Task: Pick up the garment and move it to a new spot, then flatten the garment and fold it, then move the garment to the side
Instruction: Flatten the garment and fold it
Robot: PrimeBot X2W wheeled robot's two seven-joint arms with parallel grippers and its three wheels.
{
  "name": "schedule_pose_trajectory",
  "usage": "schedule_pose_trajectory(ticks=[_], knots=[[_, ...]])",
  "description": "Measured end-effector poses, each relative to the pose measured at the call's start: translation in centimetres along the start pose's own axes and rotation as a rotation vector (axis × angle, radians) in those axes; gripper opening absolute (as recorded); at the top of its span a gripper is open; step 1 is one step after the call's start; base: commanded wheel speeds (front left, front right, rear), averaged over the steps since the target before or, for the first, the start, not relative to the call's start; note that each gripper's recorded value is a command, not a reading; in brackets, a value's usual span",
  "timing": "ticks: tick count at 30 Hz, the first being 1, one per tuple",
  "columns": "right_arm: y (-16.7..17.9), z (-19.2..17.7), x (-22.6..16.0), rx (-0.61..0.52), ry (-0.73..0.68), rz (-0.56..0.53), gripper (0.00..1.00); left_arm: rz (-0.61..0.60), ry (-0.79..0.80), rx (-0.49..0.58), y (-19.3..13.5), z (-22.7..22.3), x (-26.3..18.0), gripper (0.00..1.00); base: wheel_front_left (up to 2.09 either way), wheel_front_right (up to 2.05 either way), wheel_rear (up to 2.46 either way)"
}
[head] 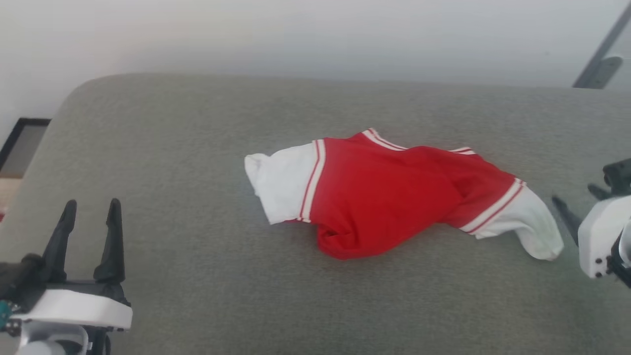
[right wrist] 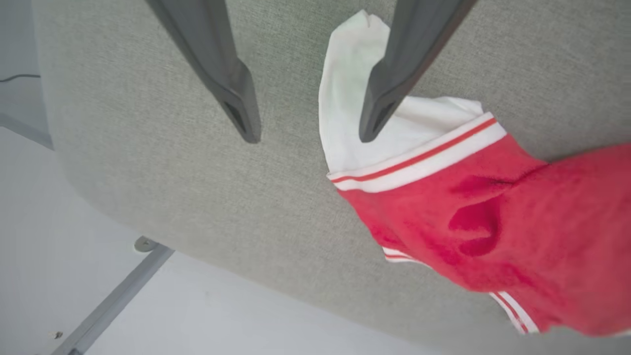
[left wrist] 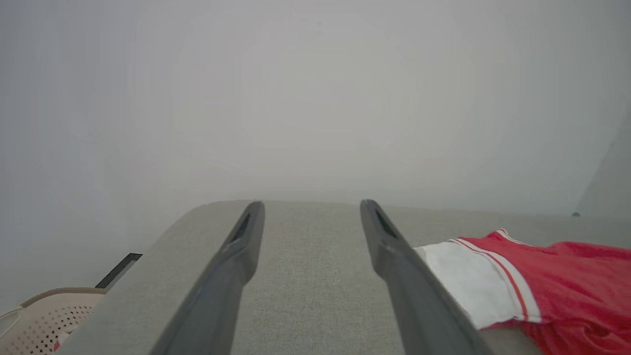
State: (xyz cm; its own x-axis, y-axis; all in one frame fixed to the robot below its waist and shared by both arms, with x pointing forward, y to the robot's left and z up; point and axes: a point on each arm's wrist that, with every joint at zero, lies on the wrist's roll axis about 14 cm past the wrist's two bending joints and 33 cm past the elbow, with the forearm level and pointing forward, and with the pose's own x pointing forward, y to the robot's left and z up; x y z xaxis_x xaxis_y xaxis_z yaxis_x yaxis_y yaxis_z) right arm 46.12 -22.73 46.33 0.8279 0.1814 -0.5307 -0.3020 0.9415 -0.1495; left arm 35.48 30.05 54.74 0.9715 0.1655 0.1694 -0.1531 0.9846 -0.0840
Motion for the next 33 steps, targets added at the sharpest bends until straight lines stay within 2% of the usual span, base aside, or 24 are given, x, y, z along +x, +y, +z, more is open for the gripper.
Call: schedule_pose_trajectory(ticks=[4, 10, 12, 17, 22, 33], knots=[[-0.9, 3.1, -1.7, 0.01, -0.188, -0.058, 1.0, -0.096, 0.034, 0.019, -2.0, 0.3, 1.5, 1.0, 0.0, 0.0, 0.0], [-3.4, 5.9, -4.8, 0.055, -0.438, -0.216, 1.0, -0.279, 0.146, 0.043, -6.3, -0.2, 4.6, 1.0, 0.0, 0.0, 0.0], [-3.6, 6.4, -5.6, 0.062, -0.496, -0.258, 1.0, -0.321, 0.197, 0.025, -7.5, -0.6, 5.6, 1.0, 0.0, 0.0, 0.0], [-3.8, 6.6, -7.2, 0.092, -0.595, -0.351, 1.0, -0.418, 0.345, 0.064, -9.7, -2.2, 8.4, 1.0, 0.0, 0.0, 0.0], [-3.7, 6.1, -7.5, 0.118, -0.632, -0.41, 1.0, -0.479, 0.488, 0.088, -11.5, -4.0, 11.2, 1.0, 0.0, 0.0, 0.0], [-3.3, 3.3, -5.0, 0.135, -0.549, -0.417, 1.0, -0.485, 0.92, 0.158, -13.3, -11.5, 13.9, 1.0, 0.0, 0.0, 0.0]])
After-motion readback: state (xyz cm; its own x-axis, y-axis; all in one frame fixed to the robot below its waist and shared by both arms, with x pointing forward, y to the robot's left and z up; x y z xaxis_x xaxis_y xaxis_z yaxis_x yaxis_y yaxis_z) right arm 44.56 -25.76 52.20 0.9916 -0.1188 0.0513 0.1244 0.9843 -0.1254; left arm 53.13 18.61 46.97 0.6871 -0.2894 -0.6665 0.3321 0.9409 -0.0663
